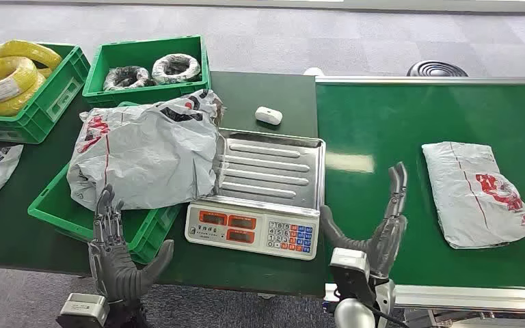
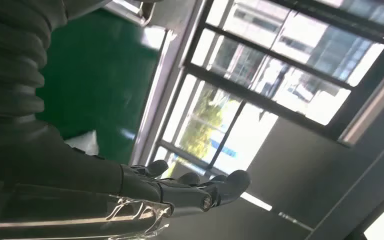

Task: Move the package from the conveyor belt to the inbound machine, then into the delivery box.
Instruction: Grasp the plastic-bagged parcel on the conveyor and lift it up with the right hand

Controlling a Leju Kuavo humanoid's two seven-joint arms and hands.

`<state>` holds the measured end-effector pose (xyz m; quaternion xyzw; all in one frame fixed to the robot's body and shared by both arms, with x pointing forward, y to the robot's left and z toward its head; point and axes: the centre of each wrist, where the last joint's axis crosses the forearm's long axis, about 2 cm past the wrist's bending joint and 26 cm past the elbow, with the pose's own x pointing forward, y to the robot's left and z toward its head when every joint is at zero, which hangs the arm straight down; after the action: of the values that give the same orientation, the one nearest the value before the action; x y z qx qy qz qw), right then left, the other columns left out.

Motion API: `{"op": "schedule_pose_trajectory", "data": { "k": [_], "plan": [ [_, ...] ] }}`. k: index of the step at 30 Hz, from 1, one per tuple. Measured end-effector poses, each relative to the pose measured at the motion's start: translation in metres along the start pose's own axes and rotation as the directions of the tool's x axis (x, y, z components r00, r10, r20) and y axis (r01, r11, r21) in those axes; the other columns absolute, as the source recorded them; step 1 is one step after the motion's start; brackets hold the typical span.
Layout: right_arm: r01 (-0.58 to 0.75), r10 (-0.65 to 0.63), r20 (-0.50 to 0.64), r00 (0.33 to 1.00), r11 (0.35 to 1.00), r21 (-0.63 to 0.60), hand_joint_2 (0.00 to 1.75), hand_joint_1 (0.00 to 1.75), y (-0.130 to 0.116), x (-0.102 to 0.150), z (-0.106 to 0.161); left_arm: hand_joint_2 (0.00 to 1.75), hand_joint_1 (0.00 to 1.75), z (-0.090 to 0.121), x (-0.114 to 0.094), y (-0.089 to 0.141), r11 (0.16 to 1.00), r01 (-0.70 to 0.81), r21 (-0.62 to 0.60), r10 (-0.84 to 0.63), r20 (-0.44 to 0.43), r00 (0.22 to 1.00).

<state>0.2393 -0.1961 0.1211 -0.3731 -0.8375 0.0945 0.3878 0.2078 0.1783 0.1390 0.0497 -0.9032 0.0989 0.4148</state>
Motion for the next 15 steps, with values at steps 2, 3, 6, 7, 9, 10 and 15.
{"op": "schedule_pose_trajectory", "data": {
  "k": [2,3,6,7,9,10,15],
  "plan": [
    [-0.050,0.049,-0.048,0.998,0.999,-0.011,1.75,0.00,-0.006,-0.011,-0.001,1.75,0.00,0.000,0.000,0.000,1.000,-0.002,0.000,0.002,-0.002,1.000],
    [-0.097,0.094,-0.098,0.991,0.995,-0.020,1.75,0.00,-0.012,-0.021,0.000,1.75,0.00,0.000,0.000,0.000,1.000,-0.004,0.000,0.004,-0.003,1.000],
    [-0.213,0.199,-0.253,0.947,0.977,-0.025,1.75,0.00,-0.029,-0.052,0.004,1.75,0.00,0.001,0.000,0.001,1.000,-0.008,0.001,0.008,-0.007,1.000],
    [-0.238,0.221,-0.294,0.930,0.971,-0.023,1.75,0.00,-0.034,-0.060,0.007,1.75,0.00,0.001,0.000,0.001,1.000,-0.009,0.002,0.009,-0.007,1.000],
    [-0.272,0.249,-0.346,0.905,0.962,-0.018,1.75,0.00,-0.040,-0.071,0.012,1.75,0.00,0.001,0.000,0.002,1.000,-0.010,0.006,0.010,-0.008,1.000],
    [-0.283,0.259,-0.363,0.895,0.959,-0.016,1.75,0.00,-0.042,-0.075,0.014,1.75,0.00,0.001,0.000,0.002,1.000,-0.010,0.008,0.010,-0.008,1.000],
    [-0.314,0.281,-0.462,0.841,0.950,0.007,1.75,0.00,-0.047,-0.085,0.021,1.75,0.00,0.001,0.001,0.002,1.000,-0.011,0.017,0.011,-0.010,1.000]
  ]
}}
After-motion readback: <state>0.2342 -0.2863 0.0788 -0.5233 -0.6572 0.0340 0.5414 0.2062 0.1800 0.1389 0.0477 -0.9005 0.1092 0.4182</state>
